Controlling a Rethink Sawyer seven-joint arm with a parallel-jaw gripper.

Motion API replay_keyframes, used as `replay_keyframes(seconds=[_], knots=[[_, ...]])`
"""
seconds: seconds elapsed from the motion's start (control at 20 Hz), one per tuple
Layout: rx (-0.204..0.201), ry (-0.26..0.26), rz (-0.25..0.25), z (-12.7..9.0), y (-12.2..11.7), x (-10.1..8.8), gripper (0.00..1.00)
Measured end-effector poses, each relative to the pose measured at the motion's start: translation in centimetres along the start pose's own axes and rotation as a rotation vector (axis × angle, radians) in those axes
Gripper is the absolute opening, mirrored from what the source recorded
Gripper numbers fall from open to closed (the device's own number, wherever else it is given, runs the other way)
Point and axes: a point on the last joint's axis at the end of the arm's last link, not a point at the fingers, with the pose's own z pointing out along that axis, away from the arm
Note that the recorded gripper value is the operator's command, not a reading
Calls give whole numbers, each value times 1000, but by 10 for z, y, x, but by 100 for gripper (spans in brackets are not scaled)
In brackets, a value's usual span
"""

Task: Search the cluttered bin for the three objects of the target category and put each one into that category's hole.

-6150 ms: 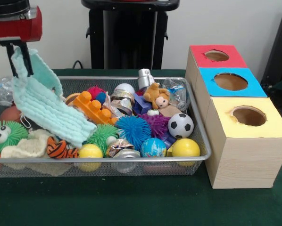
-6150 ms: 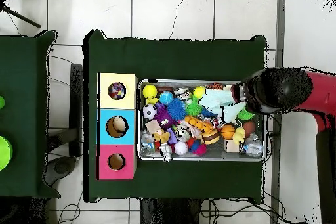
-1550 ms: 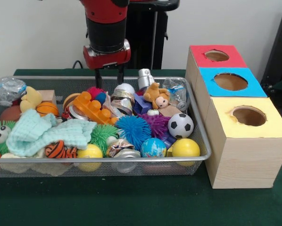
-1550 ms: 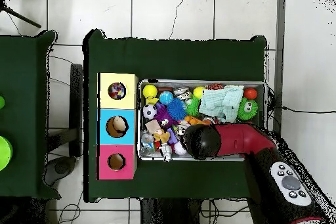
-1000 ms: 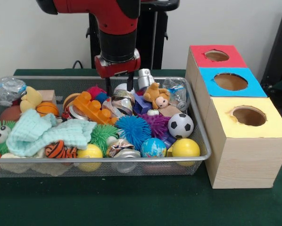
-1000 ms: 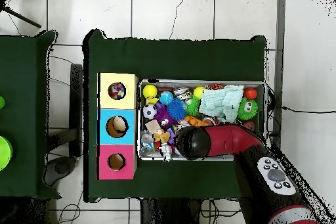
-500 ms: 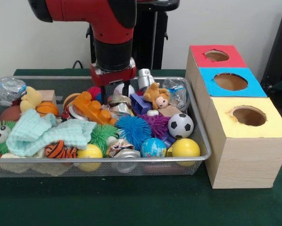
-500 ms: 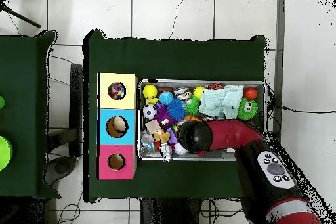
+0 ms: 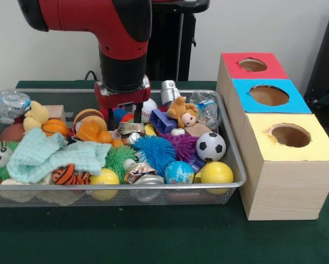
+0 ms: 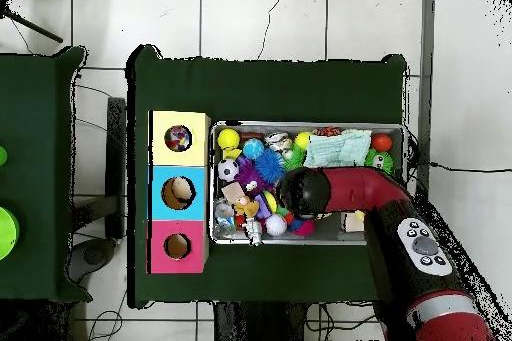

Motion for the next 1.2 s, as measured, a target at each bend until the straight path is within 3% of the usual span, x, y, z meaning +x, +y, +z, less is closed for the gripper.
replay_keyframes(seconds=[0.4, 0.45, 1.2], knots=[[-18, 80, 8, -1, -4, -15, 100], [-25, 85, 11, 0, -3, -18, 0], [-35, 85, 20, 0, -3, -19, 0]])
